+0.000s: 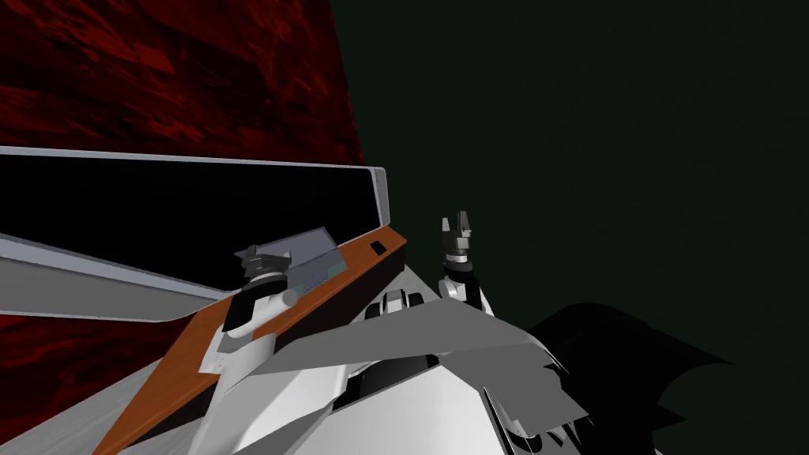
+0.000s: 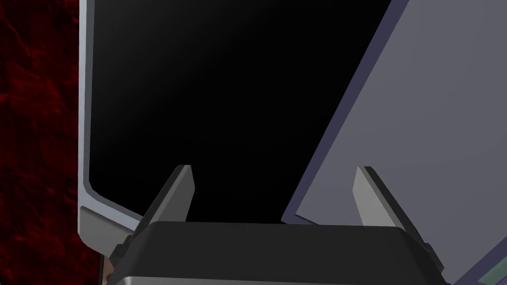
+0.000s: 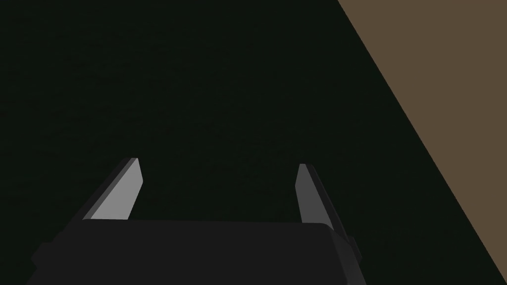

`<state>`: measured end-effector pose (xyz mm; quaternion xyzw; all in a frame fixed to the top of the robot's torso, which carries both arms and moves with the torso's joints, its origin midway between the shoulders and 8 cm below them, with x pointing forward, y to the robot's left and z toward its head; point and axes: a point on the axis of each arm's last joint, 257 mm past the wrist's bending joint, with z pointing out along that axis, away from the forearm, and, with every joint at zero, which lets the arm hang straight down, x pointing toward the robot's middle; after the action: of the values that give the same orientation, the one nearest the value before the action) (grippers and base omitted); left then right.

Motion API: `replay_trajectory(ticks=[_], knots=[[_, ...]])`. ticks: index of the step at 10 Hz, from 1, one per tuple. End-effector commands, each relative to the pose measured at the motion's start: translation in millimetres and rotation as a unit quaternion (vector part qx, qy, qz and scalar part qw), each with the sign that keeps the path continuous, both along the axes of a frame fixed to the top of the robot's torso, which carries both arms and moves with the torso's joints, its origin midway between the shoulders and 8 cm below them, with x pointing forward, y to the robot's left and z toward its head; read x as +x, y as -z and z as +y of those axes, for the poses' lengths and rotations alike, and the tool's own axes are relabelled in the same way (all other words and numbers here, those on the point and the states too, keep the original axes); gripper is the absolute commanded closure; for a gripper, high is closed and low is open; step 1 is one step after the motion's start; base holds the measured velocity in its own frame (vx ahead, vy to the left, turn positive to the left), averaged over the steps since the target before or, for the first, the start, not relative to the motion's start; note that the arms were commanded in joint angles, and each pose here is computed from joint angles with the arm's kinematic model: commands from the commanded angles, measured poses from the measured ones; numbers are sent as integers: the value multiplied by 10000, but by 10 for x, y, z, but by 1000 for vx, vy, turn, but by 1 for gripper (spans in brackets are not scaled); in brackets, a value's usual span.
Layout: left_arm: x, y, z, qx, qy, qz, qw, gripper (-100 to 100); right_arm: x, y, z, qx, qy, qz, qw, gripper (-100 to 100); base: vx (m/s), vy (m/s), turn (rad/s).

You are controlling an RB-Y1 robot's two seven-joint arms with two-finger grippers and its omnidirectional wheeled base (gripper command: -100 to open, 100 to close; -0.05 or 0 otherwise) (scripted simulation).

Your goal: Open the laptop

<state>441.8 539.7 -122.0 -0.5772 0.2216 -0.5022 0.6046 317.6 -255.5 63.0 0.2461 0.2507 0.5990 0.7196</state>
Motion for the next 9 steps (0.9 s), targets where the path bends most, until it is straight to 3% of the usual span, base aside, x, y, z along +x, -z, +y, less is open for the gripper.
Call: replay_trajectory(ticks=[1,4,9], knots=[[19,213,290,-436,-215,123,9987,-100,0,0,0,0,0,0,10000,0,148,-122,-99],[21,390,495,-775,-371,211,9961,-100,0,0,0,0,0,0,10000,0,104,-92,-73],[5,649,894,-1428,-665,286,9871,-100,0,0,0,0,0,0,10000,0,115,-79,-91]])
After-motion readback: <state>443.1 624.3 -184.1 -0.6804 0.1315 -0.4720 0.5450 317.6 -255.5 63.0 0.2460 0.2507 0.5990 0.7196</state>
